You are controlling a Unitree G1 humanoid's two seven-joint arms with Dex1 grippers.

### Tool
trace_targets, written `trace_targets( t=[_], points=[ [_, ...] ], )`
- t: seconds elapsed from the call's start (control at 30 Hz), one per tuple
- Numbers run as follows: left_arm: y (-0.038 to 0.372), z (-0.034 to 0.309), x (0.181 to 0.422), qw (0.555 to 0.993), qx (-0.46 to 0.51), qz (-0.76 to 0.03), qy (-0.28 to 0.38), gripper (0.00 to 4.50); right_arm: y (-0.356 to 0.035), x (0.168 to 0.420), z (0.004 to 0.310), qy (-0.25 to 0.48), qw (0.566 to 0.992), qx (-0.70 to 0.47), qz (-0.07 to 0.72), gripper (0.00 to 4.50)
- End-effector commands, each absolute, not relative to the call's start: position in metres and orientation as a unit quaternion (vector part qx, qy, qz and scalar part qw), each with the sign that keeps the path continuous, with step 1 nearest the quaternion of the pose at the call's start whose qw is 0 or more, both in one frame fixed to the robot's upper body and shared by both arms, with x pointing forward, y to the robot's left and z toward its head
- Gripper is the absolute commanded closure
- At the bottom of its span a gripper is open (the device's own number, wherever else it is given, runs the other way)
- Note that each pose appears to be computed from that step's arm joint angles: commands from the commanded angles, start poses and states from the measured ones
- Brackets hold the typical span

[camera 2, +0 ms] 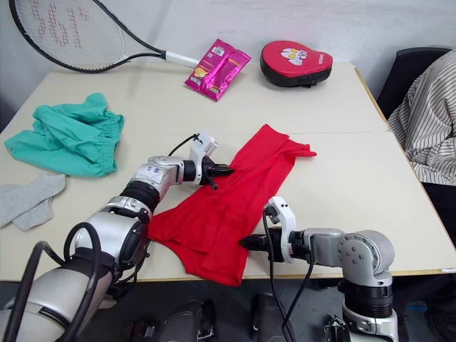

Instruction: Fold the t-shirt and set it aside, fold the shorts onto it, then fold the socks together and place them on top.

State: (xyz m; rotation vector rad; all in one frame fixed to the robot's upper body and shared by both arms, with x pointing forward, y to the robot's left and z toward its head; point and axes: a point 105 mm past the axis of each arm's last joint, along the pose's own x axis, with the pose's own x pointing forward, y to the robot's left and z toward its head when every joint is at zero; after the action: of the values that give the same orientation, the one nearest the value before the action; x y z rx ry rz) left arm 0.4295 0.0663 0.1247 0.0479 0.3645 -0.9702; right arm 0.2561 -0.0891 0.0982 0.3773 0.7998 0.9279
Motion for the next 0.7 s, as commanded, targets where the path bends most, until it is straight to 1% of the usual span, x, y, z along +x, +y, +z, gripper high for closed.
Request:
trace_targets(
  t=[0.03, 0.17, 0.27, 0.4, 0.57, 0.7],
  points=[
    [0.090, 0.137, 0.433, 0.888, -0.008, -0.438, 0.137, 4.50, -0.108, 0.266, 0.111, 0.356, 0.809, 0.187, 0.428, 4.46],
    [0.110, 0.140, 0.429, 0.911, -0.016, -0.399, 0.105, 4.50, -0.128, 0.284, 0.123, 0.348, 0.821, 0.172, 0.419, 4.46],
    [0.121, 0.144, 0.417, 0.925, -0.025, -0.369, 0.080, 4.50, -0.143, 0.299, 0.131, 0.340, 0.833, 0.152, 0.410, 4.46],
    [0.131, 0.140, 0.404, 0.940, -0.034, -0.331, 0.071, 4.50, -0.153, 0.313, 0.133, 0.339, 0.834, 0.136, 0.413, 4.46],
    [0.136, 0.144, 0.401, 0.951, -0.033, -0.302, 0.057, 4.50, -0.155, 0.323, 0.126, 0.338, 0.832, 0.123, 0.422, 4.46],
    [0.144, 0.151, 0.401, 0.957, -0.034, -0.283, 0.048, 4.50, -0.149, 0.326, 0.126, 0.330, 0.826, 0.146, 0.434, 4.46]
  ],
)
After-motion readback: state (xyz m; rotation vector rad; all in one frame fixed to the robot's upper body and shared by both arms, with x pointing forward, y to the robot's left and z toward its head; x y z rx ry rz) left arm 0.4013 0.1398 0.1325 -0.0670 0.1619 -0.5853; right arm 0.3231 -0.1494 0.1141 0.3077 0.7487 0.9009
